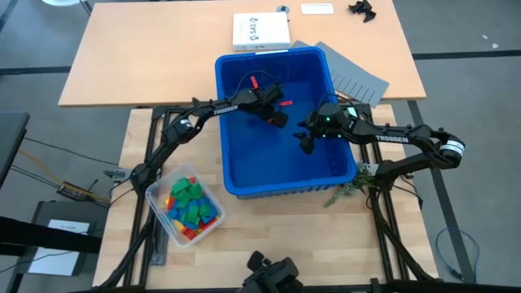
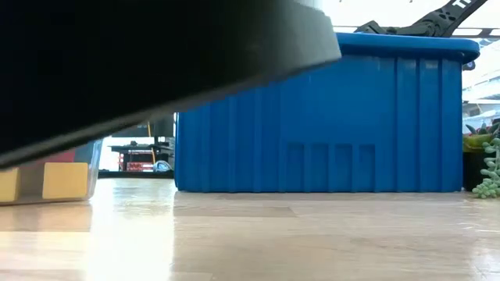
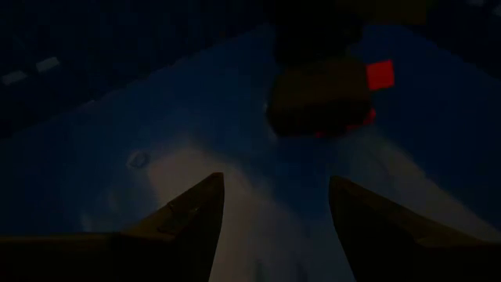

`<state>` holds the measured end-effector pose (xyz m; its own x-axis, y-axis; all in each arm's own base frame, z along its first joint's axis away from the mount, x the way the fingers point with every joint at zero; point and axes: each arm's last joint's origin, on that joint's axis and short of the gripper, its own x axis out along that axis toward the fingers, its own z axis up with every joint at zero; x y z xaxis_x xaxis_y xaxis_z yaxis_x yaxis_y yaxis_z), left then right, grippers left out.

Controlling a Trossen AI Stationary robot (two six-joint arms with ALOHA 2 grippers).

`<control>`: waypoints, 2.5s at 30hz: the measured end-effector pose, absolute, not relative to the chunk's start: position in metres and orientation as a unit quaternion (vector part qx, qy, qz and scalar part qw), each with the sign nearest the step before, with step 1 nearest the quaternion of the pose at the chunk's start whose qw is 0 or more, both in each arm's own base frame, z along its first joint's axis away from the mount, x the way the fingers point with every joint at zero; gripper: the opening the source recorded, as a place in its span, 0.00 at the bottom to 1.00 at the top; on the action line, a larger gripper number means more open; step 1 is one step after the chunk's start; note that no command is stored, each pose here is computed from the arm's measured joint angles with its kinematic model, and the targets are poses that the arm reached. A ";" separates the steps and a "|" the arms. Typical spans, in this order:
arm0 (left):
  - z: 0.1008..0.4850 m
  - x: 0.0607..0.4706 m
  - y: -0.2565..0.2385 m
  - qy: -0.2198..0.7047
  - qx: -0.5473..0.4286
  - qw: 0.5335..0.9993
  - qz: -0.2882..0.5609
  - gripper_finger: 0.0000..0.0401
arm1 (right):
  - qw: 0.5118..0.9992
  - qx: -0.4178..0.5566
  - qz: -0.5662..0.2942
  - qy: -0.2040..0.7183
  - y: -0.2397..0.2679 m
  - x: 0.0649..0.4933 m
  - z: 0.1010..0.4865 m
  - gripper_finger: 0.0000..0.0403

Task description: Sort Items/Unsort Items

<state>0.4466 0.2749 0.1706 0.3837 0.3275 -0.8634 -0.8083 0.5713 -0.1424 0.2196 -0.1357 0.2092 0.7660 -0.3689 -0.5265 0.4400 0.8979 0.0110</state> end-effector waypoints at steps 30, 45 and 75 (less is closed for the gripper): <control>0.262 0.457 0.231 0.425 -0.070 0.822 0.372 0.35 | 0.938 0.038 -0.211 0.274 -0.136 0.219 0.209 0.57; 0.410 0.381 0.140 0.391 -0.009 0.847 0.360 0.35 | 0.940 0.035 -0.196 0.277 -0.136 0.219 0.208 0.57; 0.360 0.181 -0.082 0.530 -0.234 0.773 0.258 0.35 | 0.944 0.056 -0.198 0.257 -0.135 0.221 0.211 0.57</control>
